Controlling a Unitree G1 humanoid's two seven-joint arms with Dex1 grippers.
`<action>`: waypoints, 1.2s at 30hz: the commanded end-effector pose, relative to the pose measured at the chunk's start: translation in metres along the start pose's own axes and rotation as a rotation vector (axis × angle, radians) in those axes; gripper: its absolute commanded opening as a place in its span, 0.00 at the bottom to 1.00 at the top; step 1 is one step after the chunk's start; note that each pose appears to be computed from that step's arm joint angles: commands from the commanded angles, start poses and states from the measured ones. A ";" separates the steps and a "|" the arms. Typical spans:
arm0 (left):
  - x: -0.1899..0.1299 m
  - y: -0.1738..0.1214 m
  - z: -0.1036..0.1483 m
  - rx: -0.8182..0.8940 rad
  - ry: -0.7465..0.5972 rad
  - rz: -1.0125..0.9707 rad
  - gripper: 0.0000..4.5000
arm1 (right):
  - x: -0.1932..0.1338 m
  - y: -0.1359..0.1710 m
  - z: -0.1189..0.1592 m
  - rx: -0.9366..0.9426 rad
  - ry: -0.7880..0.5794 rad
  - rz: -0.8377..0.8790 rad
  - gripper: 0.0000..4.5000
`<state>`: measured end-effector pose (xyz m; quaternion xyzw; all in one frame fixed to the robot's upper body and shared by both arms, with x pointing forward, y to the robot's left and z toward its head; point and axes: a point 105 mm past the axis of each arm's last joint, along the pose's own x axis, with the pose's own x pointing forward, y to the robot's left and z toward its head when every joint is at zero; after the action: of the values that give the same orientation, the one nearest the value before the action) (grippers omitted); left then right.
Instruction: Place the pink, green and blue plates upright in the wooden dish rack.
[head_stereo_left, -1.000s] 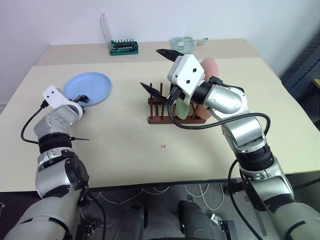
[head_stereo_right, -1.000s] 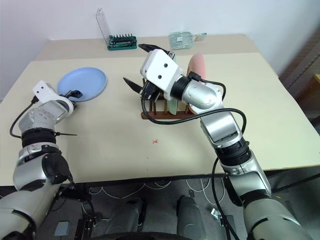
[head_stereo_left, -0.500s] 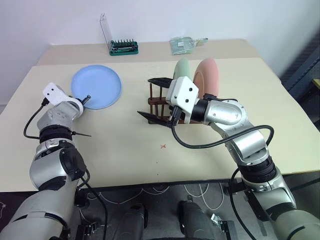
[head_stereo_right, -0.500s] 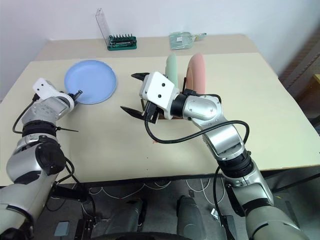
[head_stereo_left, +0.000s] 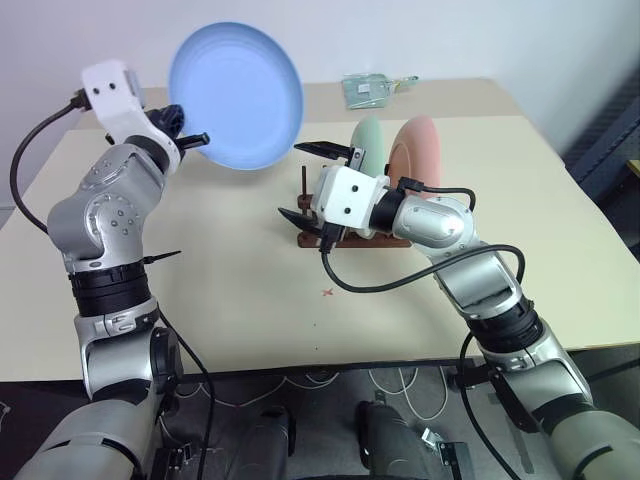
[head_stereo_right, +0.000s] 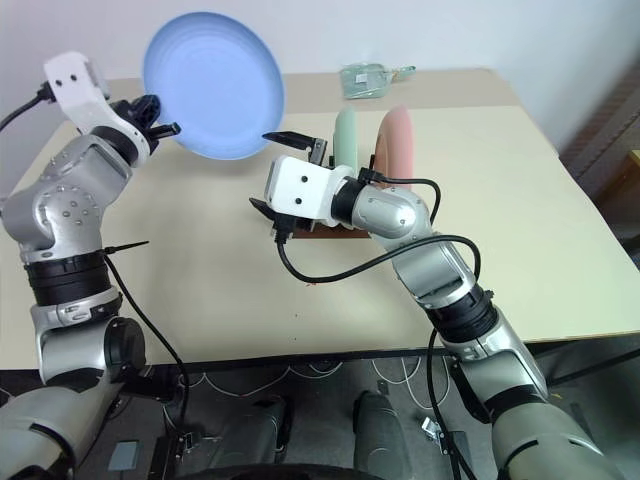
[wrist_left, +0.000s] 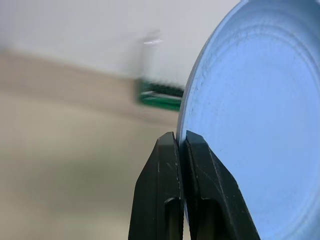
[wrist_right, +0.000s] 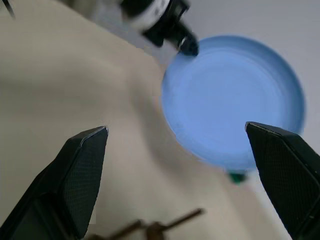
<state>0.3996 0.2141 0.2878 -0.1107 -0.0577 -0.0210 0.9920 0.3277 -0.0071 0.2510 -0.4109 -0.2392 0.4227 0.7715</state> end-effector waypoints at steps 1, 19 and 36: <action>-0.014 -0.019 0.016 0.041 -0.009 -0.044 0.01 | 0.005 -0.009 0.003 -0.144 0.000 -0.041 1.00; -0.054 -0.050 0.029 -0.012 0.068 -0.136 0.01 | 0.033 -0.002 -0.011 -0.422 0.045 -0.016 1.00; -0.053 -0.024 0.052 -0.153 -0.117 -0.064 0.43 | 0.033 -0.016 0.004 -0.413 -0.016 -0.113 0.00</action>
<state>0.3448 0.1844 0.3162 -0.1704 -0.0550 -0.0855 0.9801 0.3597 0.0153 0.2381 -0.5756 -0.3027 0.3404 0.6791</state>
